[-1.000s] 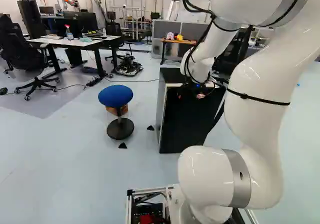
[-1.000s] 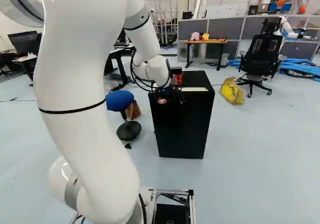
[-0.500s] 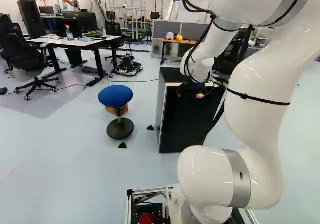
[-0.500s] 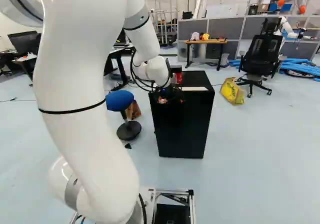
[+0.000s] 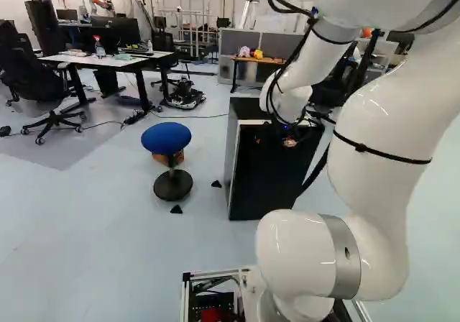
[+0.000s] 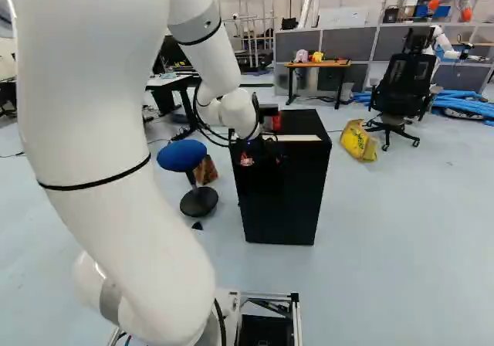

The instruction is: Grab a drink from the fridge

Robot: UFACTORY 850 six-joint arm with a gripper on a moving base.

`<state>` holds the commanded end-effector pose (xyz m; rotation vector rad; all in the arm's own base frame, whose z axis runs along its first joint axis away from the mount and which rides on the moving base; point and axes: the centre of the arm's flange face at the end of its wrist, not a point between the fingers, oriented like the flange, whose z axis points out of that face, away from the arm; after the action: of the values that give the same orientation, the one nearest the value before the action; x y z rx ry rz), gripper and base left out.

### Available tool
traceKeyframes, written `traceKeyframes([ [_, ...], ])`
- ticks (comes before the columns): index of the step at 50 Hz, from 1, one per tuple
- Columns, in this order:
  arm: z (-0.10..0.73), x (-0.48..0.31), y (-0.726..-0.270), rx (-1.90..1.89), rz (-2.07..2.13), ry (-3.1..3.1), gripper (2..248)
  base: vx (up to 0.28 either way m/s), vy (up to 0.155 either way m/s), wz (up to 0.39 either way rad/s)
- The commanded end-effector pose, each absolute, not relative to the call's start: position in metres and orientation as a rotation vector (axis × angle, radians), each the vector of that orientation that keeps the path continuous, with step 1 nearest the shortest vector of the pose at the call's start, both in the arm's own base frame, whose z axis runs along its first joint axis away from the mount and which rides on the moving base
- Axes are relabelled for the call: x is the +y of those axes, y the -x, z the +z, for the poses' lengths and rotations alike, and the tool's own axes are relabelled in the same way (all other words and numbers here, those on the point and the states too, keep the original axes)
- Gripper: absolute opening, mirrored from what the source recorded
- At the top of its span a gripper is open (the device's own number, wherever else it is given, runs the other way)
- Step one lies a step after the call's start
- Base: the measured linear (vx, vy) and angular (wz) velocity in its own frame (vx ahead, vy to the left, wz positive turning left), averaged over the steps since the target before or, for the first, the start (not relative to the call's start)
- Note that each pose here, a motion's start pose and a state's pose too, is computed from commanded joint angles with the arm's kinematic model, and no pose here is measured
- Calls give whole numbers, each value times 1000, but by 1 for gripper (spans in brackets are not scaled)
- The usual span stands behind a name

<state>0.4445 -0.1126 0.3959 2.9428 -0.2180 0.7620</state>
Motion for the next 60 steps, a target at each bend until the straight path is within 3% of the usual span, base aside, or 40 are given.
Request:
traceKeyframes([
  [42,416,-133,-388,-267,1247,-2696,247,0,0,0],
  [60,430,-132,-397,-165,1485,-2560,247,0,0,0],
])
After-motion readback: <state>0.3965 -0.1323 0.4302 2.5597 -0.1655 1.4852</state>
